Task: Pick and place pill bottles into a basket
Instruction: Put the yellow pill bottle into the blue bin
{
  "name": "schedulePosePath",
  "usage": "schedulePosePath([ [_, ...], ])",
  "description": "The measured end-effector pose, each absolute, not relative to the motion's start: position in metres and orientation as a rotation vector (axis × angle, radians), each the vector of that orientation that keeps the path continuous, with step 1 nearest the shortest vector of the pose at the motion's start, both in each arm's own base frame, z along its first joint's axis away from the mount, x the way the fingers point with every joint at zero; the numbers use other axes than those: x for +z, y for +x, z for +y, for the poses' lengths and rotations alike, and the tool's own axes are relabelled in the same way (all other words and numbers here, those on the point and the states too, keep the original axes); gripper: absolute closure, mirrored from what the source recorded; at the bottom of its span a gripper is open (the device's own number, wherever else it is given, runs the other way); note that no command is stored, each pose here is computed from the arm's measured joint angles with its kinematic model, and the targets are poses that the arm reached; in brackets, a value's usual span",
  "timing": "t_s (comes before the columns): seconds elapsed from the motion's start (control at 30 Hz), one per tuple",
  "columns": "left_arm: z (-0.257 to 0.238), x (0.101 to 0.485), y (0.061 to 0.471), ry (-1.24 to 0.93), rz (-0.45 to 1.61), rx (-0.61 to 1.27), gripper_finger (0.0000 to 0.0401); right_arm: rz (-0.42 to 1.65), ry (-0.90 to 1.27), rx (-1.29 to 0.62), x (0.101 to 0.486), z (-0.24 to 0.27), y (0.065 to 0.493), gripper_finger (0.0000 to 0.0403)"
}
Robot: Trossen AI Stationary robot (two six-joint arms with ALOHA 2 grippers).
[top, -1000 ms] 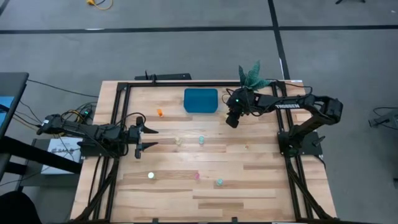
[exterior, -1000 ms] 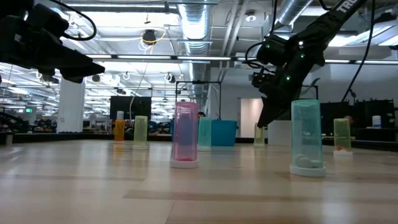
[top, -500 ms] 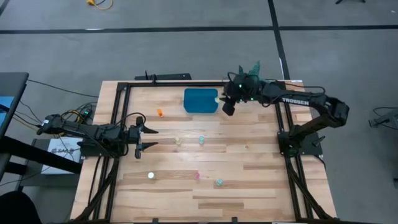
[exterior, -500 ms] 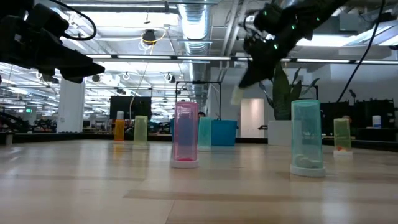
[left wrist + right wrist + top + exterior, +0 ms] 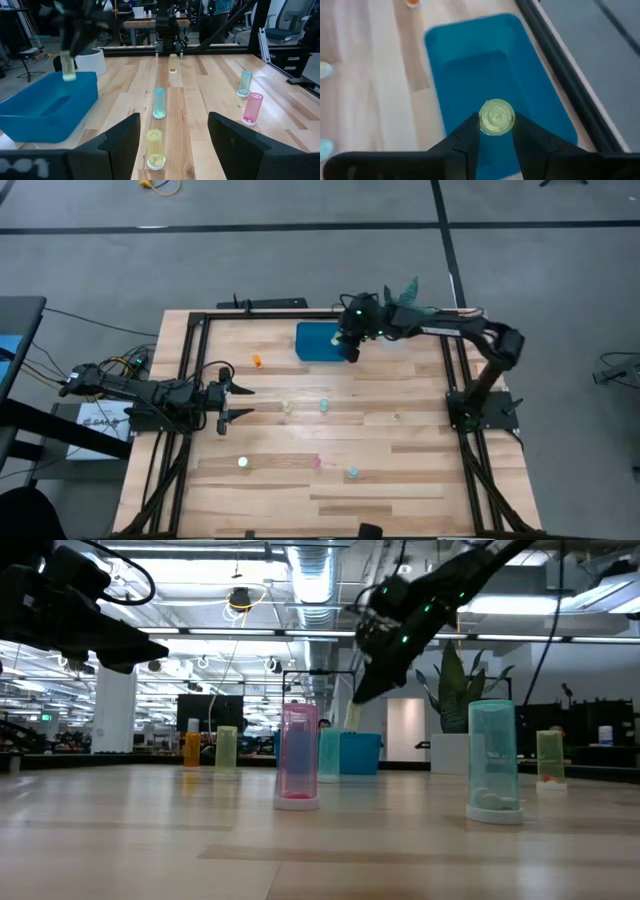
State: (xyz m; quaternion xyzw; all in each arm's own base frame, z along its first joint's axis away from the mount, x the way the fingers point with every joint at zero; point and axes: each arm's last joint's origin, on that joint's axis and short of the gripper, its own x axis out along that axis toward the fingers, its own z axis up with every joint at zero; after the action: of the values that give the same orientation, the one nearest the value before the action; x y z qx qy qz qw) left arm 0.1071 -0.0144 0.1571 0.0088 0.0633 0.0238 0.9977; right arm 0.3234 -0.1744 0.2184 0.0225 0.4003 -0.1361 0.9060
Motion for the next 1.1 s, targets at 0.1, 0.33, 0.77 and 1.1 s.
schedulePosePath([
  [0.1, -0.014, 0.157, 0.107, 0.018, 0.127, 0.048, 0.0177, 0.858, 0.075, -0.300, 0.205, -0.187, 0.330, 0.0305],
  [0.33, -0.014, 0.157, 0.107, 0.018, 0.127, 0.048, 0.0177, 0.858, 0.131, -0.363, 0.195, -0.216, 0.338, 0.0305],
  [0.77, -0.014, 0.157, 0.107, 0.018, 0.127, 0.048, 0.0177, 0.853, 0.166, -0.355, 0.193, -0.221, 0.340, 0.0304],
  [1.1, -0.014, 0.157, 0.107, 0.018, 0.128, 0.048, 0.0177, 0.914, 0.205, -0.349, 0.177, -0.218, 0.343, 0.0258],
])
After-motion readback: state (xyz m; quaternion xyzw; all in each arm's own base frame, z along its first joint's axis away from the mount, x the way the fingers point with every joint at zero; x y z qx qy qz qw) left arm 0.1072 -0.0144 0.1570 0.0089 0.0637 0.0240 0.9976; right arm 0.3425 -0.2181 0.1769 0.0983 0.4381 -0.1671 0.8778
